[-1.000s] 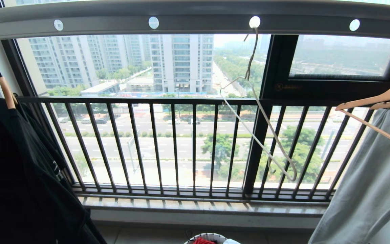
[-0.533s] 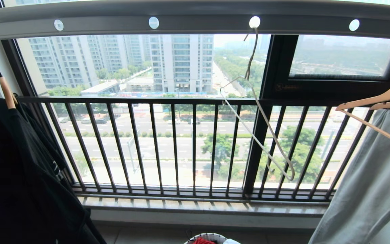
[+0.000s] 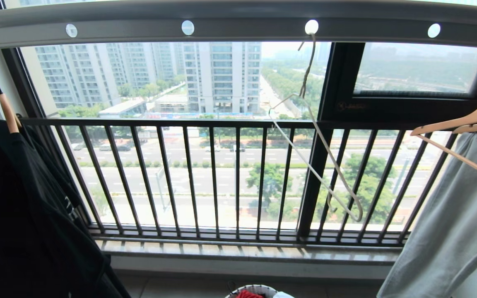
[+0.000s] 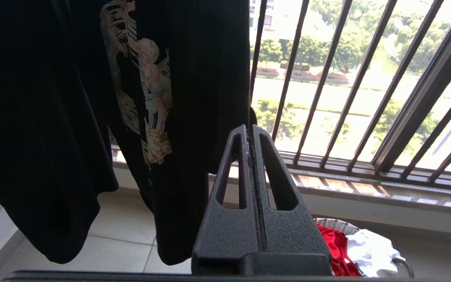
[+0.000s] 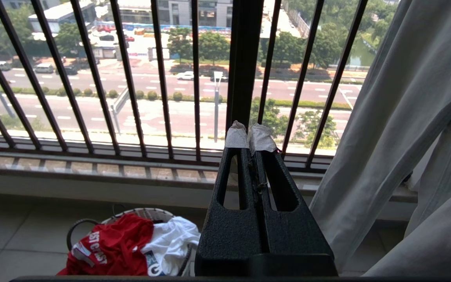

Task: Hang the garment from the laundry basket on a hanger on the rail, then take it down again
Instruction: Pick up the clothes rack on the clothesline

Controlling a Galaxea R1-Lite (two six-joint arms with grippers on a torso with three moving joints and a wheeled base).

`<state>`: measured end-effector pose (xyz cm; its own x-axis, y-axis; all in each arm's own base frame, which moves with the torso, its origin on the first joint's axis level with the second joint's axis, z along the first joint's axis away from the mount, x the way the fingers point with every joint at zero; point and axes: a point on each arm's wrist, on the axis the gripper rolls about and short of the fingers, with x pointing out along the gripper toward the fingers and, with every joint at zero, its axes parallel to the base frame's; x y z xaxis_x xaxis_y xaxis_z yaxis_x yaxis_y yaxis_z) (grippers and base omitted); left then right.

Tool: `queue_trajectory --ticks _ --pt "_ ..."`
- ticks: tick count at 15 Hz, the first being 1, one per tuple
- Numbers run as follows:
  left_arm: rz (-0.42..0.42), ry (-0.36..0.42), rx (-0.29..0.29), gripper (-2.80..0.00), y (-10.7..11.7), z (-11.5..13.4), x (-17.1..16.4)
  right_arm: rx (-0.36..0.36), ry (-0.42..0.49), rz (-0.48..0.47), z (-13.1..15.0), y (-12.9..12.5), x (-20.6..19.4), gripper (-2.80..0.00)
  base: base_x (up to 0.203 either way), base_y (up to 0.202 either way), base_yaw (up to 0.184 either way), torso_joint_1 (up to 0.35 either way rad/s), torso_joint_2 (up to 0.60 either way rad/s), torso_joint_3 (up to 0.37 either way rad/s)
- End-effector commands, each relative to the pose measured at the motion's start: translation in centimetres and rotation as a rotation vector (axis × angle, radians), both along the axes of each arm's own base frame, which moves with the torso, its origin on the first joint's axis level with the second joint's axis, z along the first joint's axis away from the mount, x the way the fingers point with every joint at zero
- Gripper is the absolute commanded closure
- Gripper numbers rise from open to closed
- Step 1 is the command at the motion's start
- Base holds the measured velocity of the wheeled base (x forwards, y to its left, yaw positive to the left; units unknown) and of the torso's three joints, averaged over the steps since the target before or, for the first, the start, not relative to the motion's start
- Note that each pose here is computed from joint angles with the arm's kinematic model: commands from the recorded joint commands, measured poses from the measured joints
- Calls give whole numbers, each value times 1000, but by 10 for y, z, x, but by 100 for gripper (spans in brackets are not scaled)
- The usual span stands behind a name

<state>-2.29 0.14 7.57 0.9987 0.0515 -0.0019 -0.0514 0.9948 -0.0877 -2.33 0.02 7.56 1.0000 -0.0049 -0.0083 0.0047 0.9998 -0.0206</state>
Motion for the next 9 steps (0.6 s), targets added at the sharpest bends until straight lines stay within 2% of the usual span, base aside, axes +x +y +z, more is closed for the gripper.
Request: queue_trajectory --ticks 1,5,9 --pt "1 1 -1 0 0 0 0 0 -1 6 12 0 0 0 0 0 0 0 0 0" --pt "1 1 -1 0 0 0 0 11 59 27 79 0 18 0 0 0 0 0 0 0" --pt "1 1 -1 0 0 0 0 17 115 64 137 1 56 0 0 0 0 0 0 0"
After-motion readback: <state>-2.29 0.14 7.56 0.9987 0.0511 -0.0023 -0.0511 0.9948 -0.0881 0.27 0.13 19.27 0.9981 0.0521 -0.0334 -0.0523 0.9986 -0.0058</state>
